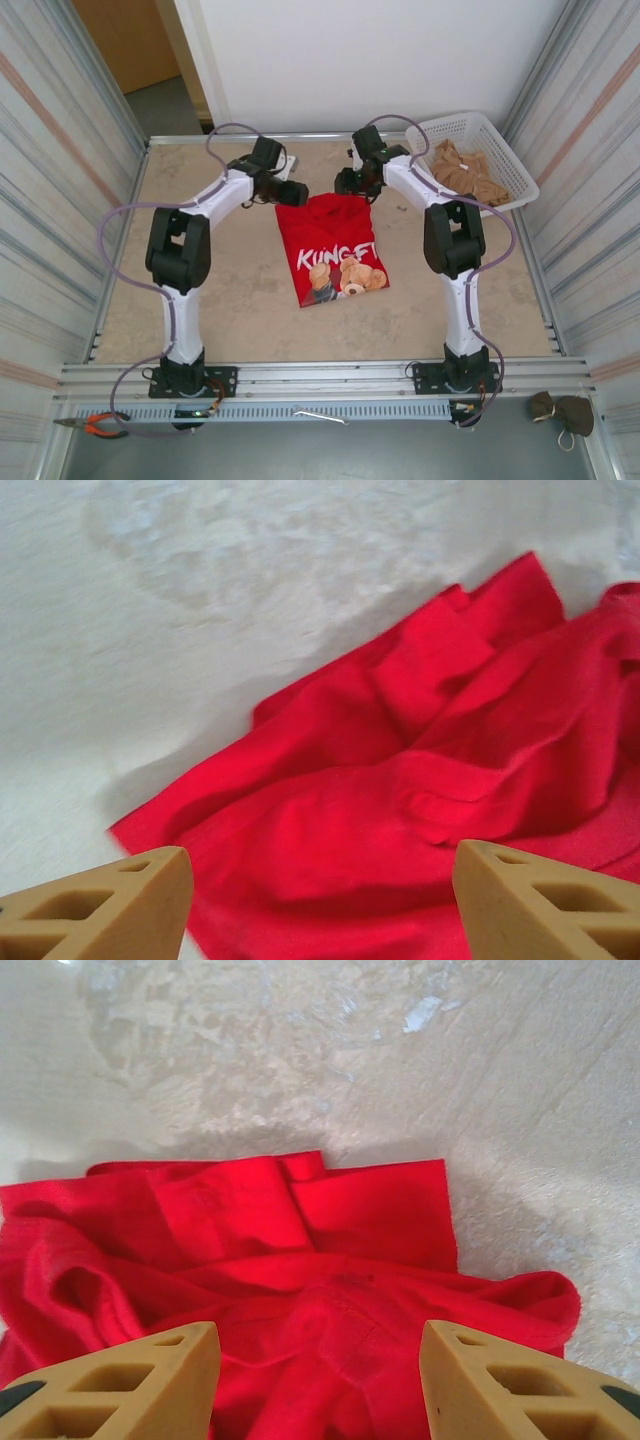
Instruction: Fold the inside-out t-shirt
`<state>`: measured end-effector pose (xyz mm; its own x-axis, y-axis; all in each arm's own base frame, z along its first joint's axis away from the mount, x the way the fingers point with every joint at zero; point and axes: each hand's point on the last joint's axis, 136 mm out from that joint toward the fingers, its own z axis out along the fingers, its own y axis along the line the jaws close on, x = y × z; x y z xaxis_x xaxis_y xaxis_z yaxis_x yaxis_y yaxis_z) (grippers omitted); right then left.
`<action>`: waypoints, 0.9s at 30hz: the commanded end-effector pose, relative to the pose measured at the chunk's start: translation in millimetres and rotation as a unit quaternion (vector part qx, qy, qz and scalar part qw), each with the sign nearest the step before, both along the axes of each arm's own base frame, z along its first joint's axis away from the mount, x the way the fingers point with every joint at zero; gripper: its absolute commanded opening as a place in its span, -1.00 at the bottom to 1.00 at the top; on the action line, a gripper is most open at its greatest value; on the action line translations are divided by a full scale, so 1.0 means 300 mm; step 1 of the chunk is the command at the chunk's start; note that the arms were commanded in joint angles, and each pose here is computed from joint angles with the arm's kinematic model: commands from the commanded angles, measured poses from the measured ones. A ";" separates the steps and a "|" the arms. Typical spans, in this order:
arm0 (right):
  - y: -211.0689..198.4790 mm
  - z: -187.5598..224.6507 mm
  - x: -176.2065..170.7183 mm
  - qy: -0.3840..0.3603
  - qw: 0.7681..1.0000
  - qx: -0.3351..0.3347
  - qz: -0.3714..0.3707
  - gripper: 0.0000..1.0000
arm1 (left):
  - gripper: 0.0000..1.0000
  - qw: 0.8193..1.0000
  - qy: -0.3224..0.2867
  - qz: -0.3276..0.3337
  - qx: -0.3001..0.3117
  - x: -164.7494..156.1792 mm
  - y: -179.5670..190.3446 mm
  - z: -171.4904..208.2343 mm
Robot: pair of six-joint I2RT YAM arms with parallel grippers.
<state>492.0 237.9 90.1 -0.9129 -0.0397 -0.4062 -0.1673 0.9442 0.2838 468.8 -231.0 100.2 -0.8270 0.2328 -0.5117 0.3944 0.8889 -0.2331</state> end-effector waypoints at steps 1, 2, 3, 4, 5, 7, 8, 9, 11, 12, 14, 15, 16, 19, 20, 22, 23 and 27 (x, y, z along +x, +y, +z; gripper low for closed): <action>-0.017 -0.074 -0.024 0.022 0.999 -0.035 0.012 0.07 | 0.40 0.999 -0.004 -0.040 0.018 0.012 -0.039 -0.056; -0.018 -0.076 -0.023 0.023 0.999 -0.036 0.013 0.06 | 0.40 0.999 -0.005 -0.043 0.017 0.017 -0.046 -0.061; -0.018 -0.082 -0.022 0.025 0.999 -0.038 0.013 0.05 | 0.40 0.999 -0.005 -0.046 0.017 0.022 -0.055 -0.065; -0.019 -0.086 -0.022 0.026 0.999 -0.039 0.014 0.04 | 0.40 0.999 -0.006 -0.049 0.016 0.026 -0.063 -0.066; -0.017 -0.086 -0.020 0.025 0.999 -0.039 0.014 0.04 | 0.40 0.999 -0.006 -0.050 0.019 0.029 -0.064 -0.072; -0.018 -0.094 -0.016 0.026 0.999 -0.041 0.014 0.00 | 0.40 0.998 -0.005 -0.053 0.021 0.037 -0.073 -0.086; -0.020 -0.099 -0.013 0.027 0.999 -0.041 0.013 -0.03 | 0.38 0.998 -0.004 -0.054 0.021 0.040 -0.077 -0.093; -0.018 -0.099 -0.012 0.028 0.999 -0.041 0.014 -0.06 | 0.33 0.998 -0.002 -0.054 0.022 0.044 -0.078 -0.101; -0.015 -0.099 -0.007 0.028 0.999 -0.040 0.013 -0.21 | 0.19 0.998 -0.001 -0.055 0.023 0.050 -0.082 -0.112; -0.016 -0.102 -0.005 0.029 0.999 -0.040 0.012 -0.35 | 0.03 0.998 0.001 -0.054 0.025 0.051 -0.081 -0.120; -0.013 -0.098 -0.002 0.028 0.999 -0.039 0.012 -0.67 | -0.34 0.998 -0.001 -0.050 0.028 0.059 -0.078 -0.124; -0.012 -0.094 -0.002 0.028 0.999 -0.037 0.012 -0.86 | -0.55 0.998 -0.003 -0.047 0.029 0.062 -0.076 -0.121; -0.011 -0.087 -0.001 0.028 0.999 -0.035 0.012 -0.99 | -0.76 0.999 -0.004 -0.044 0.030 0.063 -0.073 -0.118; -0.014 -0.055 -0.007 0.024 0.999 -0.033 0.010 -1.00 | -1.00 0.999 -0.016 -0.026 0.032 0.069 -0.050 -0.080; -0.014 -0.039 -0.008 0.021 0.999 -0.030 0.011 -1.00 | -1.00 0.999 -0.020 -0.018 0.029 0.069 -0.039 -0.063; -0.012 0.000 -0.009 0.011 1.000 -0.024 0.011 -0.94 | -1.00 1.000 -0.026 0.001 0.015 0.069 -0.013 -0.029; -0.010 0.014 -0.010 0.008 1.000 -0.021 0.012 -0.77 | -1.00 1.000 -0.027 0.011 0.006 0.068 0.000 -0.020; 0.003 0.045 -0.005 0.001 1.000 -0.008 0.011 -0.41 | -1.00 0.998 -0.039 0.033 -0.029 0.049 0.034 0.049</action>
